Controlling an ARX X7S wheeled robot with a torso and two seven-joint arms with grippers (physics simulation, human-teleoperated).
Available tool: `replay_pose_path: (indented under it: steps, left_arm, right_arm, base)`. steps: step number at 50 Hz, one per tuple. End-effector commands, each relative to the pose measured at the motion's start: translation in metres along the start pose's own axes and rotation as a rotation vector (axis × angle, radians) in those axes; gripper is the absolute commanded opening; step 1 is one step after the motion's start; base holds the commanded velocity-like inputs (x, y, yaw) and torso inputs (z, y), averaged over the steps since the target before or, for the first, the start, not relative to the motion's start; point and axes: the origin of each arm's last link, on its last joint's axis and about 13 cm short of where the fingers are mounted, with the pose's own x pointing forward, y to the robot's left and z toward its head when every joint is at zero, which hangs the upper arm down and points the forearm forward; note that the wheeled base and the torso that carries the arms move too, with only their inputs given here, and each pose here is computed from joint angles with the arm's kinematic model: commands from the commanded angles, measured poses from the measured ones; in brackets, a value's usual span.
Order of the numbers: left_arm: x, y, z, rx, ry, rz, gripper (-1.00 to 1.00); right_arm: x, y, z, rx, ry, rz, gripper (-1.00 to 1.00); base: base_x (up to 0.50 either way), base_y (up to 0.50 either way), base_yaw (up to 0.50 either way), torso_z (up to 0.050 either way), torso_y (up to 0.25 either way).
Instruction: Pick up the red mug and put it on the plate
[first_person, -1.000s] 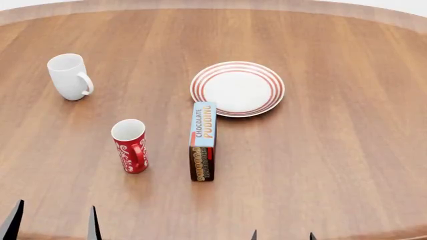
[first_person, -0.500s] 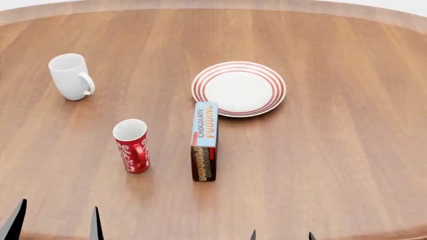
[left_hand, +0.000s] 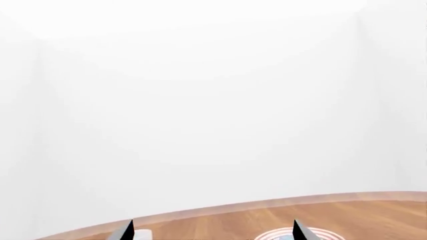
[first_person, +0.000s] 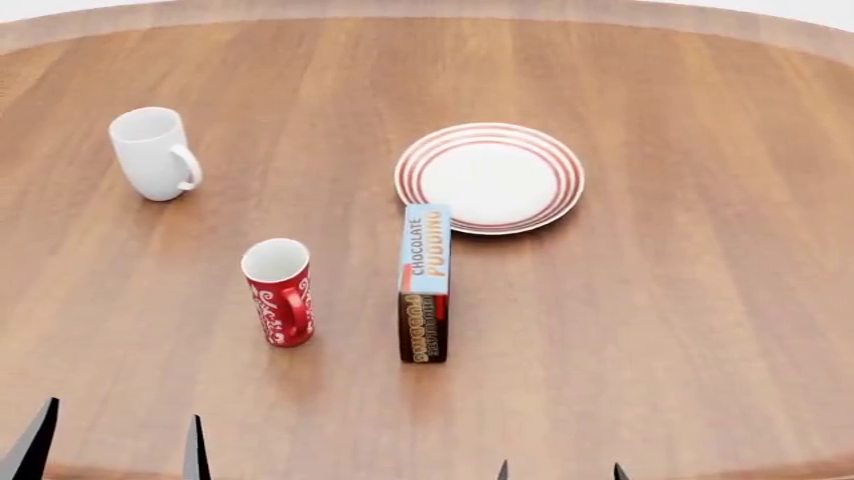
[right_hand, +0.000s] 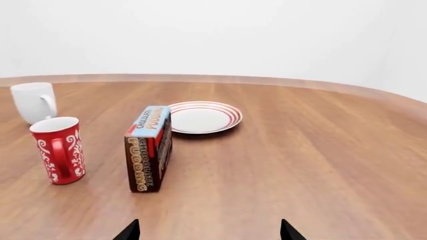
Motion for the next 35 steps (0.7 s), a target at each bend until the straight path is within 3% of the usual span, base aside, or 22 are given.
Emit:
replay_pose_path:
  steps: [1,16,17,19,21,35]
  left_arm:
    - [-0.0001,0.0002,0.0,-0.003,0.003,-0.003,1.0]
    - [0.0,0.0004,0.0,0.008,0.003,-0.019,1.0]
    - [-0.0004,-0.0004,0.0,-0.035,0.021,0.026,1.0]
    - [-0.0004,0.0007,0.0002,0.042,0.026,-0.004,1.0]
    - [-0.0005,0.0004,0.0002,0.011,0.026,-0.021,1.0]
    - [0.0001,0.0004,0.0,0.003,-0.001,-0.031,1.0]
  right_arm:
    - [0.0002,0.0005,-0.0001,0.0,0.001,0.006,1.0]
    - [0.0003,0.0006,0.0001,0.007,-0.004,0.015,1.0]
    - [0.0001,0.0016,-0.0009,-0.021,0.017,0.011,1.0]
    - [0.0001,0.0018,-0.0011,-0.013,0.012,0.013,1.0]
    - [-0.0004,0.0001,0.0001,0.011,-0.004,0.015,1.0]
    - [-0.0002,0.0014,0.0004,-0.002,0.003,0.015,1.0]
  base:
    - [0.0,0.12,0.0,0.0,0.0]
    - [0.0,0.13,0.0,0.0,0.0]
    - [0.0,0.12,0.0,0.0,0.0]
    - [0.0,0.12,0.0,0.0,0.0]
    - [0.0,0.13,0.0,0.0,0.0]
    - [0.0,0.12,0.0,0.0,0.0]
